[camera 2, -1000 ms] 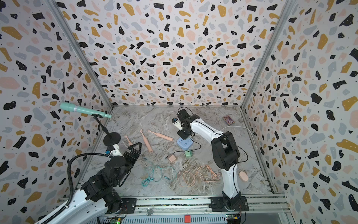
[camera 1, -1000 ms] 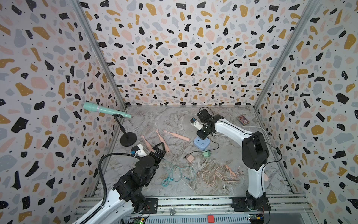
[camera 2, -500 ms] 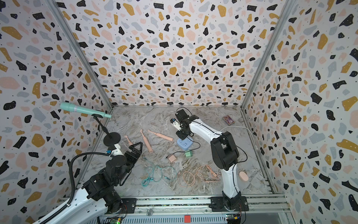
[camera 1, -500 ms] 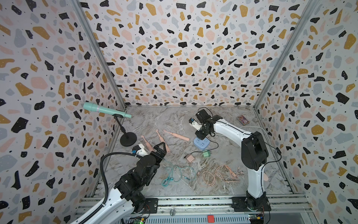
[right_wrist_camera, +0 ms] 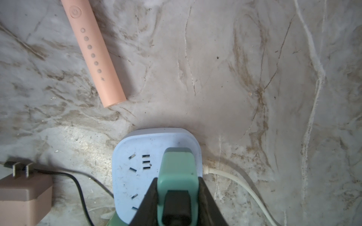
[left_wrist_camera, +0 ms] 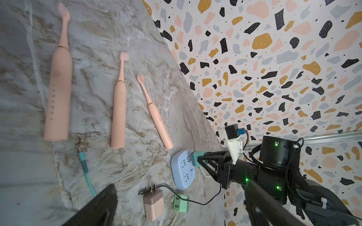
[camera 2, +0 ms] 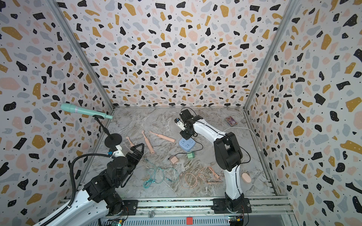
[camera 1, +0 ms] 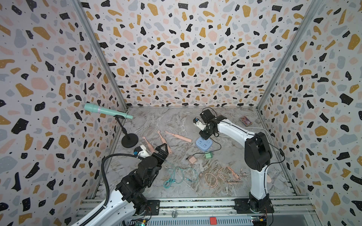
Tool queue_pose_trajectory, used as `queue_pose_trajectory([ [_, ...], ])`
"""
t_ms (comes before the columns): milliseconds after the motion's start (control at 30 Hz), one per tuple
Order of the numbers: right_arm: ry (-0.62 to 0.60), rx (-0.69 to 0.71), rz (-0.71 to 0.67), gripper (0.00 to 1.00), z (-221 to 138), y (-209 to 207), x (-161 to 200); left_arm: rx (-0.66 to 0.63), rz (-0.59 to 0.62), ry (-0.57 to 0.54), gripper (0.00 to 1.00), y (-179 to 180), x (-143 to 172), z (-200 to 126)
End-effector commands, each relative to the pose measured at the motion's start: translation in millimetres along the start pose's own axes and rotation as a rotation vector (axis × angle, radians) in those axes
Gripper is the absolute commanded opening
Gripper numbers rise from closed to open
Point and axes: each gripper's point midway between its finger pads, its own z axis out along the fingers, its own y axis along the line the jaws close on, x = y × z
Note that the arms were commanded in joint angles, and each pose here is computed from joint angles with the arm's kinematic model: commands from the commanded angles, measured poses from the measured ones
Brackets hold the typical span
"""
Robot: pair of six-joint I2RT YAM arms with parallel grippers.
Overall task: Charge the electric toothbrush
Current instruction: Insert the charging cable into the plug.
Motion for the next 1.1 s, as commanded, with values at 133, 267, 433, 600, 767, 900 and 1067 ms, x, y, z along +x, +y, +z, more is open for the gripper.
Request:
queue_pose_trajectory([
  [133,0.017,-0.043,-0.035,0.0,2.5,16.0,1.5,0.019,-0.013,-0.007,1.0,-2.1,-1.0,0.8],
  [267,-0.009,-0.047,-0.04,0.0,-5.8,18.1,-3.1,0.02,-0.013,-0.008,1.0,-2.4,-0.7,1.7],
  [433,0.034,-0.028,-0.028,0.0,5.6,12.0,10.4,0.025,-0.016,0.0,1.0,-3.9,0.6,2.2],
  [600,0.057,-0.042,-0.027,0.0,9.7,15.0,17.7,0.02,-0.016,-0.004,0.99,-1.9,-0.4,0.7],
  [767,0.055,-0.021,-0.028,0.0,2.9,13.0,17.1,0.022,-0.02,0.0,1.0,-1.8,0.1,0.6],
  [900,0.051,-0.019,-0.031,0.0,-0.4,14.1,15.2,0.028,-0.023,0.001,1.0,-3.9,-0.1,0.0],
  [1067,0.064,-0.005,-0.032,0.0,-0.7,14.2,17.5,0.029,-0.022,0.003,0.99,-4.9,-0.1,-0.1],
])
